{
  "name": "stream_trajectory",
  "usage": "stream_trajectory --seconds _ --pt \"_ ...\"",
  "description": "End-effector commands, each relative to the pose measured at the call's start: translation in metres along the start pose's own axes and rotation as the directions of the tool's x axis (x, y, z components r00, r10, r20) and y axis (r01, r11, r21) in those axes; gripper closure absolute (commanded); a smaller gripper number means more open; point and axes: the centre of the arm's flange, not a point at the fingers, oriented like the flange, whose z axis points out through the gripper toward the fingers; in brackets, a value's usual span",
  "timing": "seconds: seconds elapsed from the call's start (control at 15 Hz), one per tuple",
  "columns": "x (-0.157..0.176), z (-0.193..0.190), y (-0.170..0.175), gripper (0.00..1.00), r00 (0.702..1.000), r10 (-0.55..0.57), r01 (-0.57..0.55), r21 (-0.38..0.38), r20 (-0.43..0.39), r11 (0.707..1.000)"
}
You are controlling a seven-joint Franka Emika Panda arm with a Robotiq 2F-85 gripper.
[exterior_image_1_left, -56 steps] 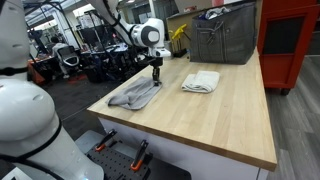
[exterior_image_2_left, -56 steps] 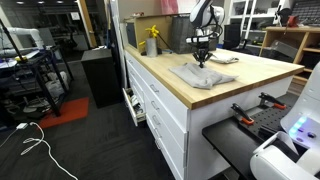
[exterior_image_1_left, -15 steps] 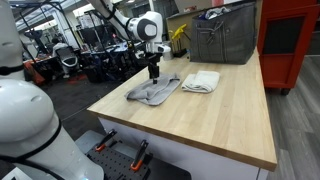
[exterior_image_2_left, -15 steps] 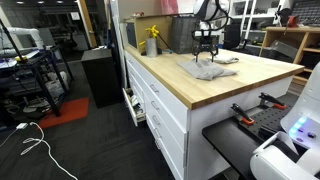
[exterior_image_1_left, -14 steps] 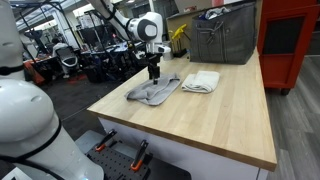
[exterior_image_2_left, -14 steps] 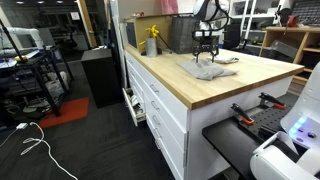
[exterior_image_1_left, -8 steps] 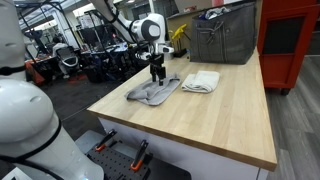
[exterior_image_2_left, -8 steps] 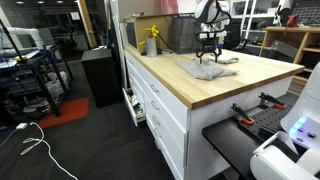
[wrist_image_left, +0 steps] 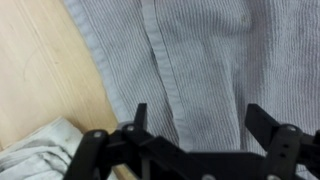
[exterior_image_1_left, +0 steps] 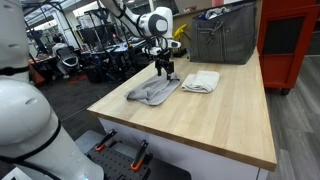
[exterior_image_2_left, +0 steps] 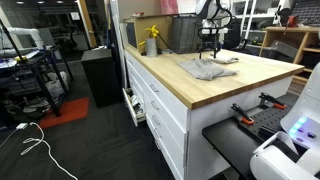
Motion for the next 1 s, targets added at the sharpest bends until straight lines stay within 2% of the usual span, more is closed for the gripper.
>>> stream_trajectory --seconds 0.0,0.27,0.93 --pt "0.021 -0.004 -0.006 0.0 0.995 -0.086 0.085 0.045 0.042 0.995" --pt "0.029 0.001 -0.009 0.0 0.99 -0.126 0.123 0.053 0.064 0.991" --pt "0.044 0.004 -0.007 0.0 0.989 -0.13 0.125 0.073 0.064 0.989"
